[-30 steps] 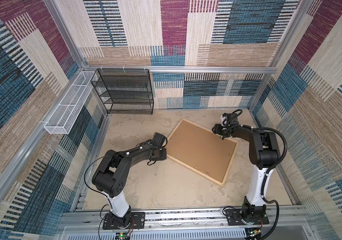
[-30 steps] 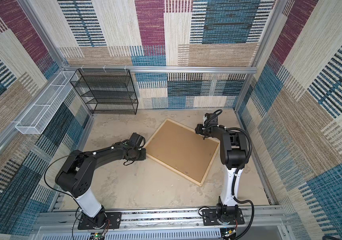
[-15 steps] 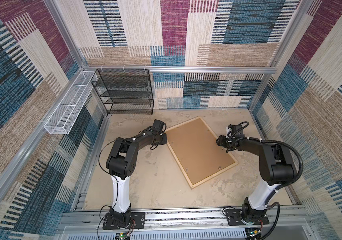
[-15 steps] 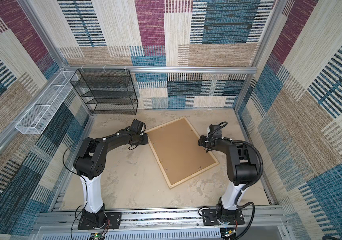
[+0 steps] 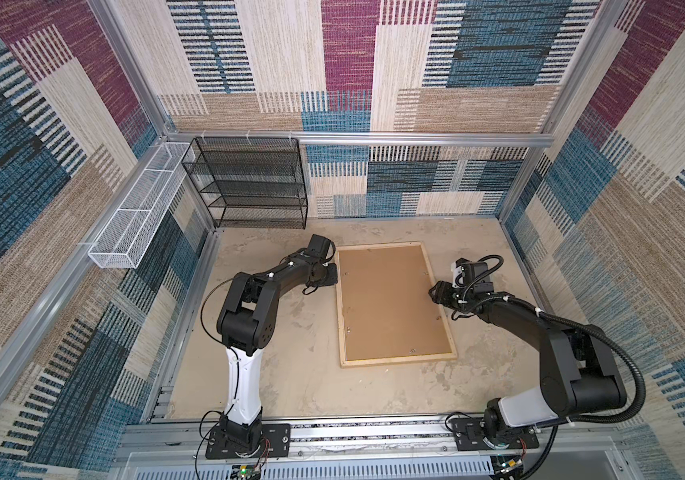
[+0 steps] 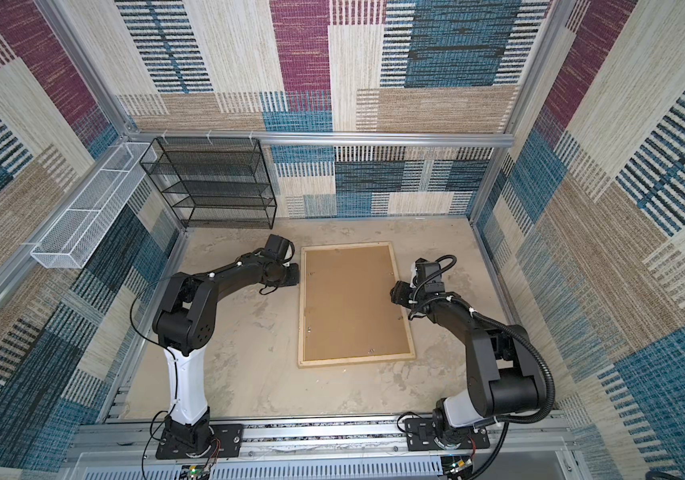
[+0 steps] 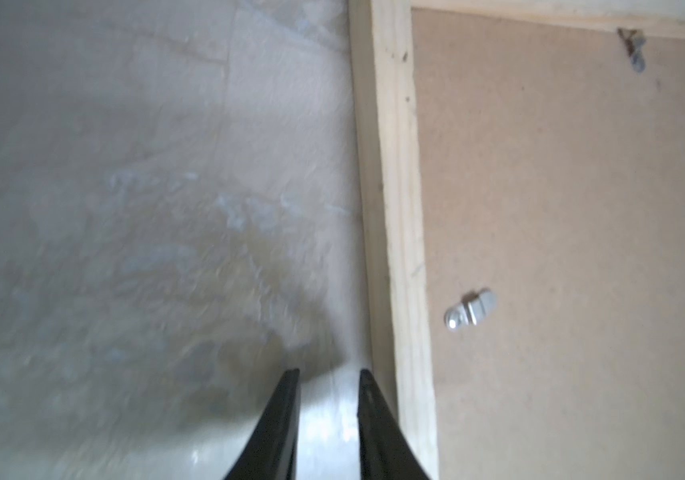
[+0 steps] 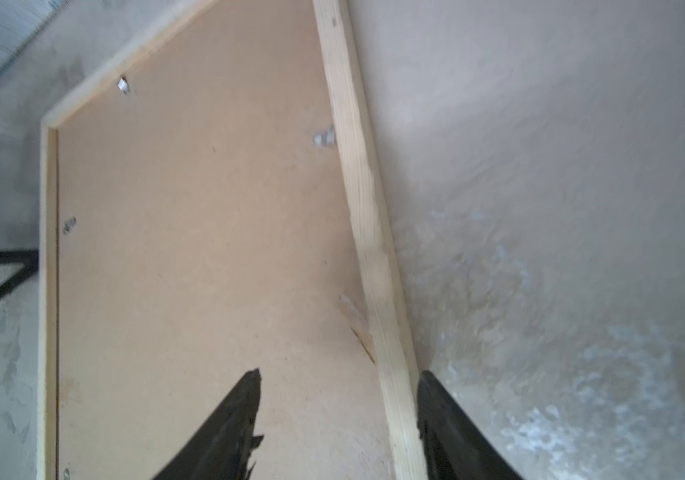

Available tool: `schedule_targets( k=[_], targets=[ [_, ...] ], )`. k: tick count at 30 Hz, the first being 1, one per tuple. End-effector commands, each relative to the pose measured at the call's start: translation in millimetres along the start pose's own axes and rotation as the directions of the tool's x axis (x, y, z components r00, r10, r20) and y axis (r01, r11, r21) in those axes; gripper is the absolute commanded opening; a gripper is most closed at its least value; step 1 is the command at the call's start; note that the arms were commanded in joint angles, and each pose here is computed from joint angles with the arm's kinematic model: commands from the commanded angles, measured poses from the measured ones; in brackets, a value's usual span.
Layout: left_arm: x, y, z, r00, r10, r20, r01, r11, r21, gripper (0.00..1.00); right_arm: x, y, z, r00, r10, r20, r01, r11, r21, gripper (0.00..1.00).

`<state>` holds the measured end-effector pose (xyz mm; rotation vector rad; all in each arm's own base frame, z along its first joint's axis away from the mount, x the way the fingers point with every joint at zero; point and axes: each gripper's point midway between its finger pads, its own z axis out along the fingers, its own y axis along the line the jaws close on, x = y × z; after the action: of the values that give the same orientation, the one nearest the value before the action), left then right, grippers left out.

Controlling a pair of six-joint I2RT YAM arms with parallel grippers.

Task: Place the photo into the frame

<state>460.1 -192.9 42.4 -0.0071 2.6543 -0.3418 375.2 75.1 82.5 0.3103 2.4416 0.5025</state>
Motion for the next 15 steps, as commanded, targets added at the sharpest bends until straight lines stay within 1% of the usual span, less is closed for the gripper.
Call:
schedule_targets(
  k=[1,4,8,11,15],
  targets=[
    [10.3,2.0,-18.7,1.0,-0.015,-0.003,0.015,1.0,-0.008,0.29,-26.6,13.4,-7.1,0.996,-0.029,0.081,0.029,1.0,-0.009,0.61],
    [23.4,-6.4,-31.4,1.0,-0.018,0.003,0.018,1.0,0.013,0.29,-42.3,37.7,-3.7,0.992,-0.058,0.108,0.066,0.996,-0.067,0.59],
    [37.6,-20.4,-40.2,1.0,-0.024,-0.001,0.024,0.998,0.066,0.3,-51.8,70.6,15.5,0.99,-0.106,0.096,0.117,0.986,-0.12,0.56],
    [46.6,-31.4,-40.9,0.999,-0.033,-0.01,0.034,0.993,0.11,0.3,-53.5,96.2,33.6,0.986,-0.147,0.079,0.158,0.974,-0.164,0.54],
    [51.9,-36.9,-37.6,0.999,-0.028,-0.016,0.03,0.994,0.109,0.3,-46.0,125.1,62.9,0.979,-0.202,0.037,0.205,0.956,-0.208,0.5]
  ],
)
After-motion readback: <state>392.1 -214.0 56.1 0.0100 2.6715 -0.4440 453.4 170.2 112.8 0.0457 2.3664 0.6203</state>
